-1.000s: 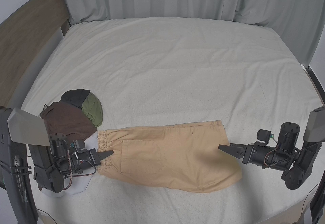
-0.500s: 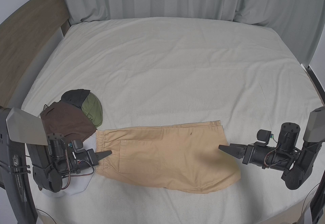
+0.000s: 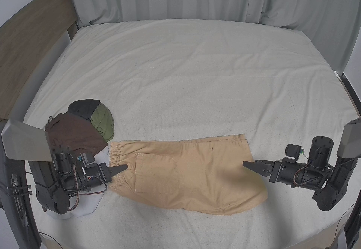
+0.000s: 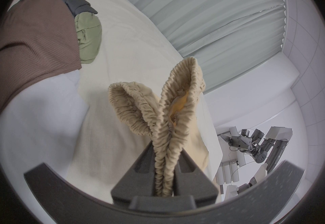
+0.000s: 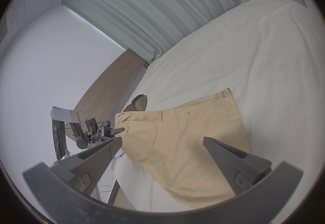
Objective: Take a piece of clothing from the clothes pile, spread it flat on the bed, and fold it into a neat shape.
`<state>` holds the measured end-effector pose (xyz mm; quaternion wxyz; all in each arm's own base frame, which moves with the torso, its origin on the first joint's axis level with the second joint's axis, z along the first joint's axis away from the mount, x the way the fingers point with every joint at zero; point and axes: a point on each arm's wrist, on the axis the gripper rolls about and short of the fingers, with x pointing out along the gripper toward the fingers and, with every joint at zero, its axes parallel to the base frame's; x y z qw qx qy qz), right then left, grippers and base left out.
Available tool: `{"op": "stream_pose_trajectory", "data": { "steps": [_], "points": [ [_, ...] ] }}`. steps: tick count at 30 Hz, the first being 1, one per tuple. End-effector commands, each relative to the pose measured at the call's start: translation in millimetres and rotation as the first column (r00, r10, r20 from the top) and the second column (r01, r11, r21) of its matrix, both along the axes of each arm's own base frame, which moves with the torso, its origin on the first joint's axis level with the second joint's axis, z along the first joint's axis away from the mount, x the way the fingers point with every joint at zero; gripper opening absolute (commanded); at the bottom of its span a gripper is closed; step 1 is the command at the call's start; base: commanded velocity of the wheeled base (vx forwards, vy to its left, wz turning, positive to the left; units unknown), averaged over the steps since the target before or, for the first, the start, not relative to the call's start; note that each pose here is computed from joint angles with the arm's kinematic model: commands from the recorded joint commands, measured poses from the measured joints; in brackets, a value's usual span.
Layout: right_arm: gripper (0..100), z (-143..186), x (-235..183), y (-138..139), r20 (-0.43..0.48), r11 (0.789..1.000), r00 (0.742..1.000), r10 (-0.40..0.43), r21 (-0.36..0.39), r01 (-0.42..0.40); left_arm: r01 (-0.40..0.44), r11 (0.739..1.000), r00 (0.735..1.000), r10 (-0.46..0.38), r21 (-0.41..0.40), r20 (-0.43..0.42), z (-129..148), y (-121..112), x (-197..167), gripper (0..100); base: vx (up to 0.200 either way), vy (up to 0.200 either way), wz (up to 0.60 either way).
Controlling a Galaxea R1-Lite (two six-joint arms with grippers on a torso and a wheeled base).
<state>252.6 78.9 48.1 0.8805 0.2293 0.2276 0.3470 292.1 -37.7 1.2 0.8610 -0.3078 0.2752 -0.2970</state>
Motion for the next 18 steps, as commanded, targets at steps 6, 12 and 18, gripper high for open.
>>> {"op": "stream_pose_trajectory", "data": {
  "steps": [6,12,18],
  "points": [
    [100,1,0,0,0.004,1.0,1.0,0.0,0.001,0.0,0.038,0.999,0.998,-0.037,-0.022,0.044,21,-14,-6,0,0.0,0.0,0.0],
    [100,0,0,0,0.001,1.0,1.0,0.001,0.0,-0.001,0.035,0.998,0.999,-0.034,-0.057,0.03,26,-23,-6,0,0.0,0.0,0.0],
    [100,1,0,0,0.005,1.0,1.0,0.001,0.001,-0.001,0.04,0.996,0.999,-0.038,-0.085,0.023,30,-30,-4,0,0.0,0.0,0.0]
  ]
}}
